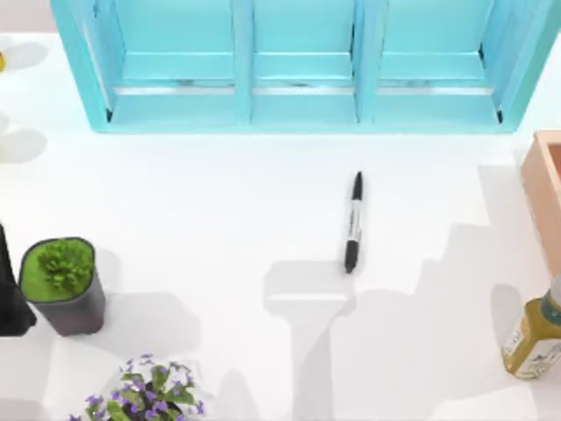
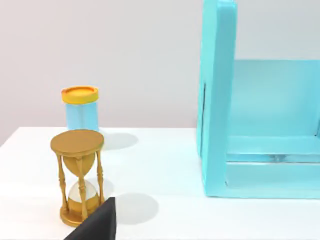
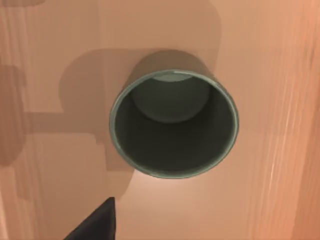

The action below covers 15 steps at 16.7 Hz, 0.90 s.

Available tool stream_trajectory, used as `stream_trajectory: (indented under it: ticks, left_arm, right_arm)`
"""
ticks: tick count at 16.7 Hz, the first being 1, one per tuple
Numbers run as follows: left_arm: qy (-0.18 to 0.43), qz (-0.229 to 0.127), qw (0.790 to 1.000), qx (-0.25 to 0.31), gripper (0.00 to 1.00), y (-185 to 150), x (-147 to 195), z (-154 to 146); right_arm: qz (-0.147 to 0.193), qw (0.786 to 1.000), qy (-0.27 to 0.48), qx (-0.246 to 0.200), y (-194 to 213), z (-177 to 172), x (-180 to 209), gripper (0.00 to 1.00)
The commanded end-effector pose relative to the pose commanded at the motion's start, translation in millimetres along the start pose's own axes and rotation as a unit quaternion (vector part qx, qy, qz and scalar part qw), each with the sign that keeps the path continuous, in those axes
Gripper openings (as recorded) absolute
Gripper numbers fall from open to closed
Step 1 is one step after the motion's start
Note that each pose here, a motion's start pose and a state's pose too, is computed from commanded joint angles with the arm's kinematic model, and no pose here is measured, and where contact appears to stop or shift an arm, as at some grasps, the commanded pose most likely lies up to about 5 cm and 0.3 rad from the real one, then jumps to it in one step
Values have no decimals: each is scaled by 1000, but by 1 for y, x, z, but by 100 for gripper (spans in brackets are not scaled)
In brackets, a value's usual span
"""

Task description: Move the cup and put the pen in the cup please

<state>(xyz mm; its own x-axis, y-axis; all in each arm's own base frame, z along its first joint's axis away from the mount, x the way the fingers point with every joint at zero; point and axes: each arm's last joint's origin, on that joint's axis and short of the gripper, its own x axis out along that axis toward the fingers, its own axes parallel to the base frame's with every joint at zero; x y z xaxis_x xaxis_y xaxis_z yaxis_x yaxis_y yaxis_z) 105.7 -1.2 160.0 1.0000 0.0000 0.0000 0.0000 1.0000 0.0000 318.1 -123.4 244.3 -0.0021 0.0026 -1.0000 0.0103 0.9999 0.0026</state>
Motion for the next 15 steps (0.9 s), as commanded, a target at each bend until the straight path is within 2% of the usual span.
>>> stream_trajectory:
  ticks: [9,14,15]
  left_arm:
    - [0,0,1000,0,100,0,0,0]
    - [0,0,1000,0,100,0,0,0]
    - [0,0,1000,0,100,0,0,0]
  right_arm:
    - [0,1000,-2,1,-1,0,91,100]
    - [0,1000,-1,1,-1,0,95,100]
    - [0,1000,-1,1,-1,0,95,92]
